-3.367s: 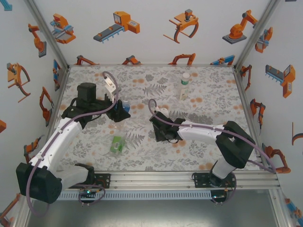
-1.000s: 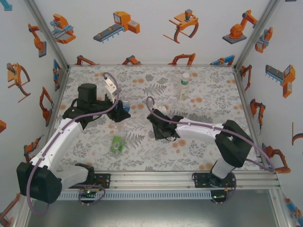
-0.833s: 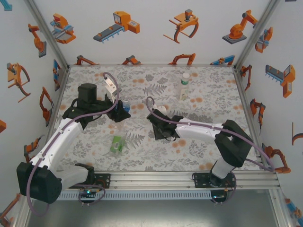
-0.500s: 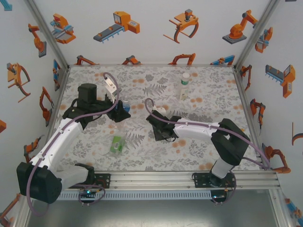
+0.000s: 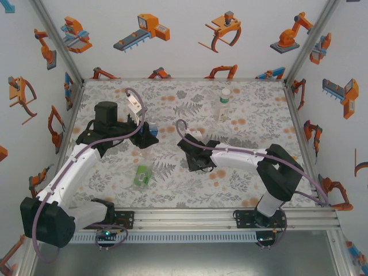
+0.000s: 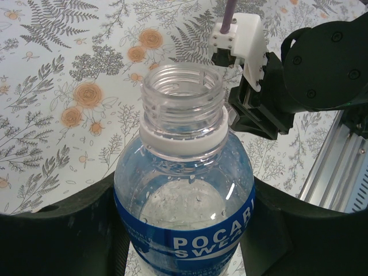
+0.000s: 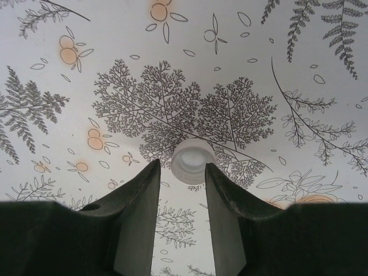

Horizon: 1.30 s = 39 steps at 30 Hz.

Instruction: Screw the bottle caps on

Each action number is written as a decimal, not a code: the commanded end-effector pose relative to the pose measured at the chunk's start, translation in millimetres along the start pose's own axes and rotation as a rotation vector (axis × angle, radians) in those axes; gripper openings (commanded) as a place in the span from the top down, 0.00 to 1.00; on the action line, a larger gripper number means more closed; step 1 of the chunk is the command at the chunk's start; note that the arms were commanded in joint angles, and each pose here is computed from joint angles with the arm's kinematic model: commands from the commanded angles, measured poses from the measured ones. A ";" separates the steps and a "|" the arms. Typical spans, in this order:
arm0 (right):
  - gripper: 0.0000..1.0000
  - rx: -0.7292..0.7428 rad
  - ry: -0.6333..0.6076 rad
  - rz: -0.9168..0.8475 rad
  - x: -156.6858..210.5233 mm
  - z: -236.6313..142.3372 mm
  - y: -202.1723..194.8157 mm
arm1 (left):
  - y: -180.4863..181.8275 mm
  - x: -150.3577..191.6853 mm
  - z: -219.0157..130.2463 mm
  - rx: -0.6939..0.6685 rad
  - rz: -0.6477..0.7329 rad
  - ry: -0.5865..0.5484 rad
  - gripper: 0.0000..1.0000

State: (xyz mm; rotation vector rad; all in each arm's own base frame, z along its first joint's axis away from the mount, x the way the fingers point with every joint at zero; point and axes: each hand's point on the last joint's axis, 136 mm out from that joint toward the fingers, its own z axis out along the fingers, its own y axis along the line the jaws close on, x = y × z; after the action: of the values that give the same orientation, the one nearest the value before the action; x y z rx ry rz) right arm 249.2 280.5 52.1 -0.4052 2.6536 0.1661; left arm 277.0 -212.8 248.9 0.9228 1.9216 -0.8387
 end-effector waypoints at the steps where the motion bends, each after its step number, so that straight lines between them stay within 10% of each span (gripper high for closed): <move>1: 0.62 0.012 -0.036 -0.014 -12.0 -13.9 0.5 | -3.6 -6.6 -1.0 0.010 0.024 -0.015 0.97; 39: 0.57 0.038 -0.010 -0.019 -7.9 -9.5 -2.7 | -3.4 -5.6 -0.9 0.010 0.022 -0.012 0.97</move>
State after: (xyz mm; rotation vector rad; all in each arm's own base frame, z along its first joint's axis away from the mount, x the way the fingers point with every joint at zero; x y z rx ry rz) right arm 249.0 275.5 50.7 -0.4138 2.6648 0.1188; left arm 277.1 -212.8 249.0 0.9227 1.9214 -0.8382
